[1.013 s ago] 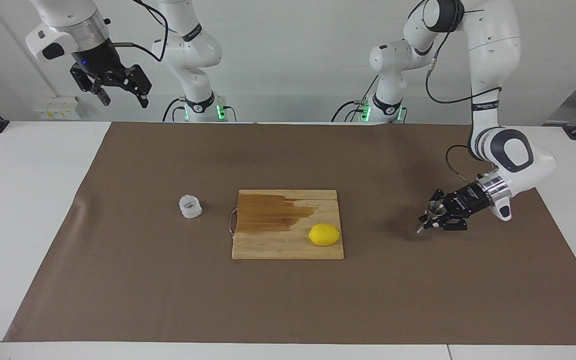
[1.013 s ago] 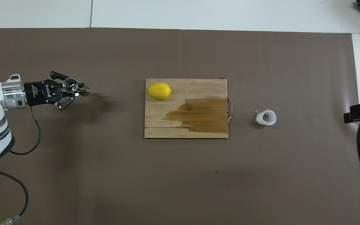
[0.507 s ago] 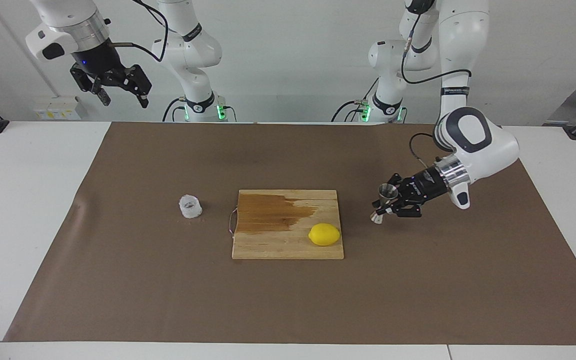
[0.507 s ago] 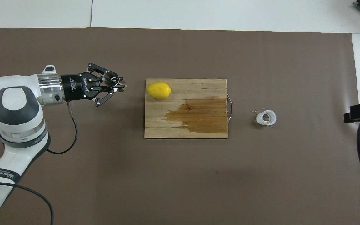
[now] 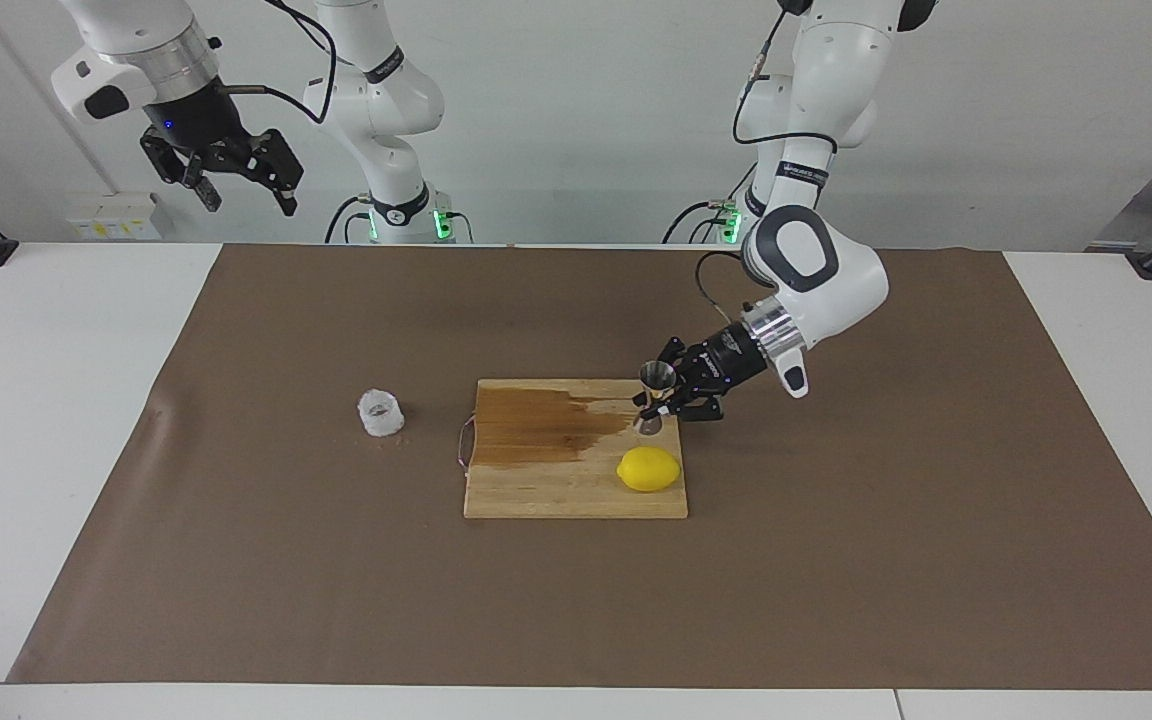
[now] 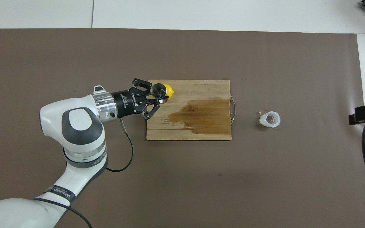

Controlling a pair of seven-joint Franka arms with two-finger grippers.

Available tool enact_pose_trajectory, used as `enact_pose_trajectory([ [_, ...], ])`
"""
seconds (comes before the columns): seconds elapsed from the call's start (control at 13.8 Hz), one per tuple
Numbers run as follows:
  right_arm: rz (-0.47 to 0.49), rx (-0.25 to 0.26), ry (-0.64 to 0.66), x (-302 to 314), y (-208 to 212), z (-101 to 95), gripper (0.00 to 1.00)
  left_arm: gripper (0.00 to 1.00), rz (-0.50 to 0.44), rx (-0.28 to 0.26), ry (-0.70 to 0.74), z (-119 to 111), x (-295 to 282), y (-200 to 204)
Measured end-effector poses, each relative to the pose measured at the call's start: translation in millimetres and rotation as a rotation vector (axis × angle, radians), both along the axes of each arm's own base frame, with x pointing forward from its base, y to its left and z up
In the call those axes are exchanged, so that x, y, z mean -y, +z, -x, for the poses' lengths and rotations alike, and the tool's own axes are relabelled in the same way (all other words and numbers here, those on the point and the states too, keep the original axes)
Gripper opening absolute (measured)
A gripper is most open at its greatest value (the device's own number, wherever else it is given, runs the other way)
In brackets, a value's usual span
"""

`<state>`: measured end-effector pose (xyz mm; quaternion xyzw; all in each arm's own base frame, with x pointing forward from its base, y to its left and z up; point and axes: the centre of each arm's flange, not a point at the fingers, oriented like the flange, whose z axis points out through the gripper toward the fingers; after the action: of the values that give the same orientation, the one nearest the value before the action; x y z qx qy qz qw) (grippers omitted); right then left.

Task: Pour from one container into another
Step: 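Carry the metal cup over the board and set it down upright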

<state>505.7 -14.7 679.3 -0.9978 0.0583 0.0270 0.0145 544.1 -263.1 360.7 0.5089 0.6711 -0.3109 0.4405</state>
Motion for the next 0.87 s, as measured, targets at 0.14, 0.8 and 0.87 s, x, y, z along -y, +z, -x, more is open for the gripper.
enact_pose_trajectory([
  [0.14, 0.0, 0.0, 0.0, 0, 0, 0.0, 1.0, 0.22, 0.017, -0.026, 0.031, 11, 16, -6],
  [0.8, 0.0, 0.0, 0.0, 0, 0, 0.0, 1.0, 0.22, 0.074, -0.035, 0.099, 41, 61, -71],
  [0.87, 0.0, 0.0, 0.0, 0, 0, 0.0, 1.0, 0.22, 0.067, -0.039, 0.106, 41, 60, -73],
])
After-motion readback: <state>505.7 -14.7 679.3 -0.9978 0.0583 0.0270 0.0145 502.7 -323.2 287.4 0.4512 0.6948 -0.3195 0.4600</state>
